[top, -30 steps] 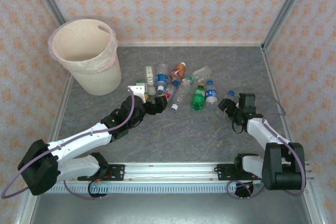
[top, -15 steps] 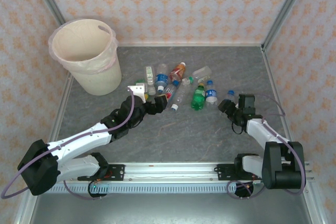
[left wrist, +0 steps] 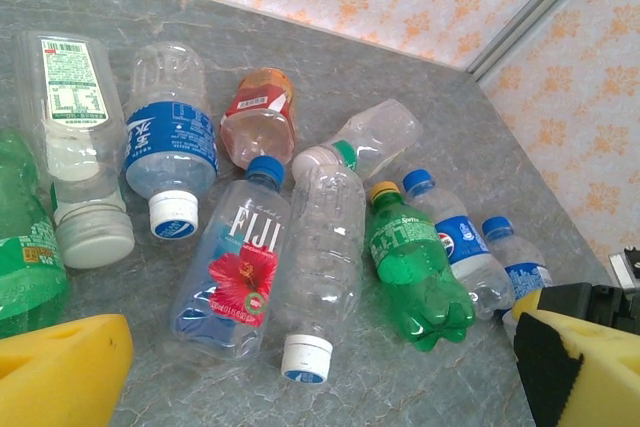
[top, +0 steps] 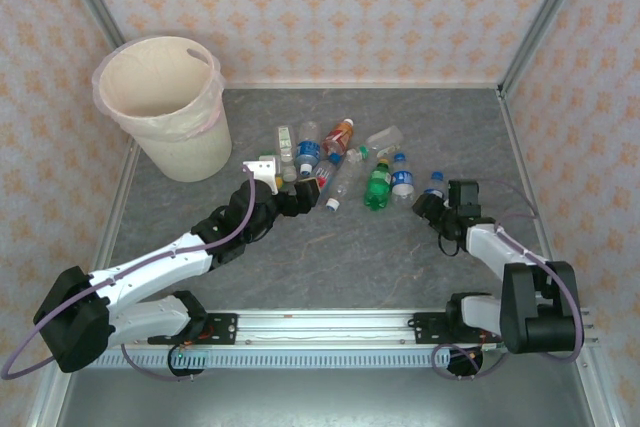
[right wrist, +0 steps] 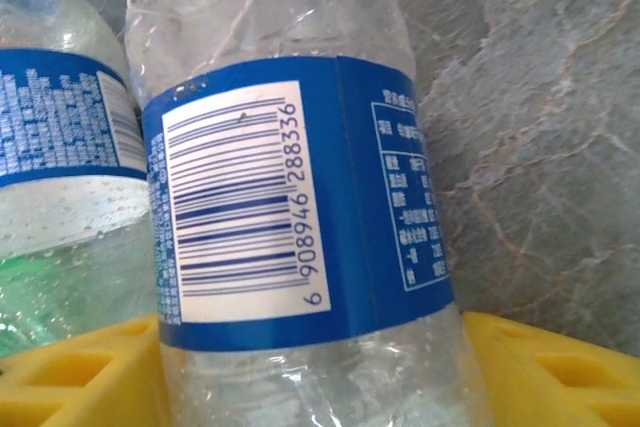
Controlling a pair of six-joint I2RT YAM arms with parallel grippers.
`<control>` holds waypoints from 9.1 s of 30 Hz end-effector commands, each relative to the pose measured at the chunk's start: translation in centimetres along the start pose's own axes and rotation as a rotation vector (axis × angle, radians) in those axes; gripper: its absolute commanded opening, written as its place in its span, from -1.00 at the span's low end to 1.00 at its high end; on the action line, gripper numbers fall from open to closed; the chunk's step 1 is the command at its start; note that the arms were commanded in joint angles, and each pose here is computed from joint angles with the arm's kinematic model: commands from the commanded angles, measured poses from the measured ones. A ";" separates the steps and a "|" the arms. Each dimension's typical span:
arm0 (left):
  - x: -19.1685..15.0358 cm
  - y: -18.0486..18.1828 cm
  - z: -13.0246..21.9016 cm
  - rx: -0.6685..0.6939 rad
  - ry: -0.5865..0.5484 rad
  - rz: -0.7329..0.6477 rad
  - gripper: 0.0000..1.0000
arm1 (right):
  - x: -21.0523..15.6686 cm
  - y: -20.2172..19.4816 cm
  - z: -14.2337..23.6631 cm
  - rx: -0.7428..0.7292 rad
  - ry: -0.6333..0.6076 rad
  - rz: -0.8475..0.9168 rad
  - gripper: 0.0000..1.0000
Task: Put the plastic bottles in the bin
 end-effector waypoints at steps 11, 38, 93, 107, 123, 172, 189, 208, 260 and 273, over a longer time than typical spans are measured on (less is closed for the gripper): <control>2.8 -2.1 0.4 -0.095 -0.050 0.105 0.98 | 1.6 4.5 5.1 0.151 -0.182 0.116 0.22; 9.3 -6.6 -2.6 -0.407 -0.032 0.334 0.90 | -4.6 19.7 13.9 0.902 0.270 0.417 0.31; 10.7 -7.2 -5.5 -0.499 -0.022 0.353 -0.37 | -5.3 19.0 13.9 0.888 0.251 0.434 0.53; 12.4 -6.3 -3.7 -0.356 -0.056 0.266 -0.35 | -3.7 17.8 14.2 0.765 0.068 0.385 0.99; 21.0 -2.2 4.5 0.169 -0.248 -0.007 -0.34 | -2.2 18.9 15.5 0.784 -0.027 0.362 0.99; 34.3 15.8 2.1 0.954 -0.490 -0.047 0.54 | -2.2 19.4 15.4 0.825 -0.002 0.314 0.99; 29.4 7.9 2.2 0.392 -0.378 0.138 0.98 | -1.3 19.3 12.1 0.667 0.089 0.167 1.00; 12.1 -0.8 0.2 -0.024 -0.064 0.149 0.98 | 1.4 14.0 6.7 0.433 0.137 -0.004 0.99; 2.7 -0.6 -1.0 -0.078 0.067 0.085 0.98 | 3.4 7.2 -4.8 0.018 0.194 0.067 0.76; 2.5 -0.6 -1.2 -0.079 0.073 0.086 0.98 | 4.7 7.7 -5.3 -0.016 0.152 0.089 0.71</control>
Point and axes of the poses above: each hand's point on the last joint's axis, 136 mm out from that joint toward the fingers, its own z axis back along the fingers, its own y axis along the line the jaws close on, x = y × z, the point moved 7 cm from there along z, back along the fingers, and after that the axes turned 3 degrees about -z, right-handed, at the moved point
